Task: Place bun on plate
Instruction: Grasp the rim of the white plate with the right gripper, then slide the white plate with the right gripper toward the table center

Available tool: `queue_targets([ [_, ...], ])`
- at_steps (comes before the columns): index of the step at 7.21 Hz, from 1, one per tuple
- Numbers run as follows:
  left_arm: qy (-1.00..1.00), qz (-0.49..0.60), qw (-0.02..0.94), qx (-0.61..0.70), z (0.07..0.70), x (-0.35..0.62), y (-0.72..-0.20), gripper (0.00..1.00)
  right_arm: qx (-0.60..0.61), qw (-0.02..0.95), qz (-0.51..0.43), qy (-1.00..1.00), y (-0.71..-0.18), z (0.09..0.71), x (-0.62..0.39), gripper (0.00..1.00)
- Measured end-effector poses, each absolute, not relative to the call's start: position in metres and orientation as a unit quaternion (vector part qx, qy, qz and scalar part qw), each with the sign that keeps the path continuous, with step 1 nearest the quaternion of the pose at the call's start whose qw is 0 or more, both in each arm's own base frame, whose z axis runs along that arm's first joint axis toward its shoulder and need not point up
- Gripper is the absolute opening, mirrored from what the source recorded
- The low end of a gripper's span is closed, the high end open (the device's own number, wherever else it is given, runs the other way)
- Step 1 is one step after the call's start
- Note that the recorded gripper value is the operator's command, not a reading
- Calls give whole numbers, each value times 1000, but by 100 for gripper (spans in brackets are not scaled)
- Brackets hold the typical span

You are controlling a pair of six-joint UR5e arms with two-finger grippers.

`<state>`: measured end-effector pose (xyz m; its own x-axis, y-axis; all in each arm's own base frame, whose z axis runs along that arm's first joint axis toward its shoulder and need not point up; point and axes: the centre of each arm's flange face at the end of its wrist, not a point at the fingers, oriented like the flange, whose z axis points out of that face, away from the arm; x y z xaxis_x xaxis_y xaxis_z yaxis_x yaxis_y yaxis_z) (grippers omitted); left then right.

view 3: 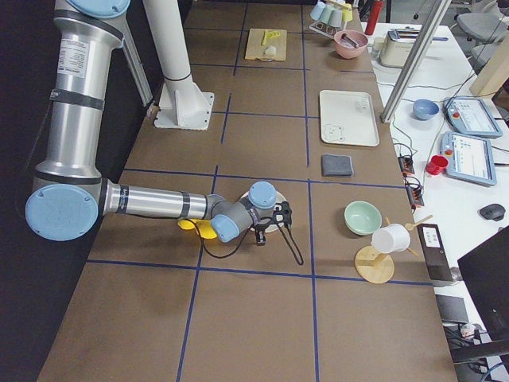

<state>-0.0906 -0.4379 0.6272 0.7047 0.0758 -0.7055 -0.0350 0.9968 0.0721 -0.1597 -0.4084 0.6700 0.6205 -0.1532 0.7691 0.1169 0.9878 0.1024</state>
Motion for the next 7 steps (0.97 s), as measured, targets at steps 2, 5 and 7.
queue_targets([
  [2, 383, 30, 923, 27, 627, -91, -438, 100, 22, 899, -78, -431, -415, 670, -165, 0],
  [5, 383, 31, 923, 27, 627, -90, -438, 100, 34, 894, -82, -440, -422, 652, -169, 0],
  [7, 383, 32, 923, 28, 626, -89, -438, 100, 40, 885, -38, -462, -447, 606, -184, 0],
])
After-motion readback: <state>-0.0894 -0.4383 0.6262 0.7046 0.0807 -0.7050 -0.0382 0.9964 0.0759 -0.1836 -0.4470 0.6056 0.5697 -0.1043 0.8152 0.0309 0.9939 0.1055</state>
